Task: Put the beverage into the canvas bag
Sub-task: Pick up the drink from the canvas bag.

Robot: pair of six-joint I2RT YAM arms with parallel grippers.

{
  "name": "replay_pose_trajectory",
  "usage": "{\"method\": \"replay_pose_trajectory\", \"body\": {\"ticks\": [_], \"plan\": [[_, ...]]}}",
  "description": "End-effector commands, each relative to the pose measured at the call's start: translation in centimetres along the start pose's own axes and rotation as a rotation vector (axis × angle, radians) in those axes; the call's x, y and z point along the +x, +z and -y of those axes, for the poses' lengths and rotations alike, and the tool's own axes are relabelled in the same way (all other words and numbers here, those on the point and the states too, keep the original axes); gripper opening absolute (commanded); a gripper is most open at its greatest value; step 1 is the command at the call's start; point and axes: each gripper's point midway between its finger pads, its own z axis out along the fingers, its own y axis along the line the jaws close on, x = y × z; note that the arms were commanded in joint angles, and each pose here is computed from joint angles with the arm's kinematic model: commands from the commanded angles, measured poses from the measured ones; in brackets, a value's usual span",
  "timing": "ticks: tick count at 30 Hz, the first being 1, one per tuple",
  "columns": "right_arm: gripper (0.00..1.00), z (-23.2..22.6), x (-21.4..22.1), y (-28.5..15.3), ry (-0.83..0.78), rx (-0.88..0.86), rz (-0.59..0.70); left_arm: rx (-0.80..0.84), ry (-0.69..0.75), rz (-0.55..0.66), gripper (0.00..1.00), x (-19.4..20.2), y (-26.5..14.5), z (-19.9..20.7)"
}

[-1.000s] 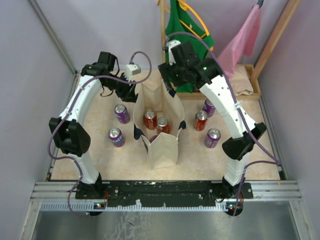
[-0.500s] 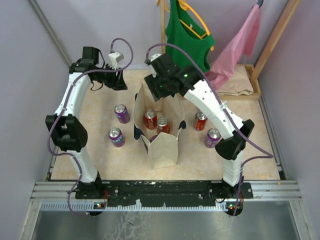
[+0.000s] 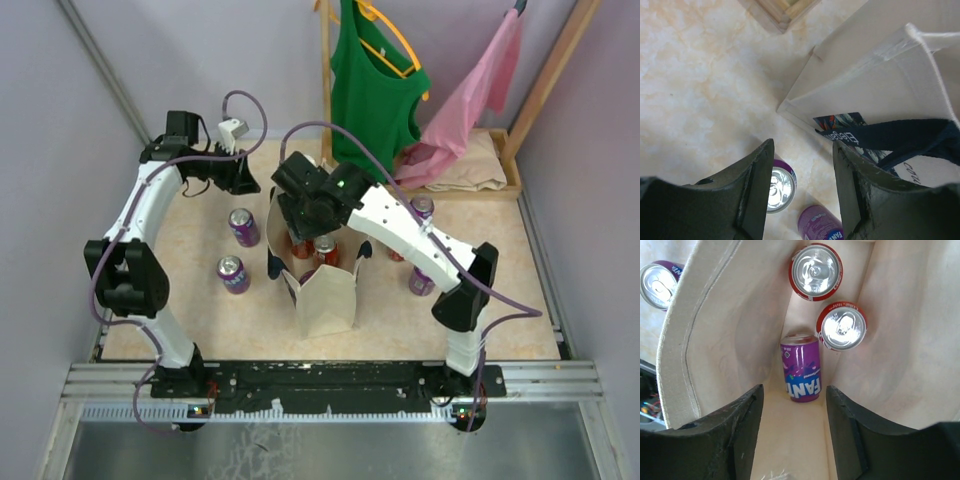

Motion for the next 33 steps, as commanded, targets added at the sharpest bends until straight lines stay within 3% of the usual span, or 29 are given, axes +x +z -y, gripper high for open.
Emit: {"method": "replay_pose_trajectory", "body": {"ticks": [1, 7, 17, 24, 28, 33], "plan": [[0.55, -0.8, -0.1, -0.1, 0.148, -0.008, -0.047, 0.031, 0.053, 0.097, 0.56, -2.4, -0.7, 1.1], [0.73, -2.2, 1.9, 2.1, 0.195, -0.041, -0.206, 0.039, 0.075, 0.107, 0.56, -1.9, -0.8, 1.4], [0.71, -0.9, 8.4, -3.3, 0.218, -0.003, -0.274, 0.030, 0.020, 0.123, 0.56, -0.9, 0.3, 1.0], [0.69, -1.0, 12.5, -4.1, 0.216, -0.001, -0.366, 0.023, 0.043, 0.102, 0.56, -0.9, 1.5, -0.5], [0.75, 0.4, 9.9, -3.5, 0.204, 0.083, -0.253, 0.030, 0.025, 0.102, 0.56, -1.1, 2.3, -1.3], [0.81, 3.2, 2.1, -4.1, 0.178, 0.119, -0.048, -0.009, 0.003, 0.107, 0.56, -2.8, 2.5, -2.7]]}}
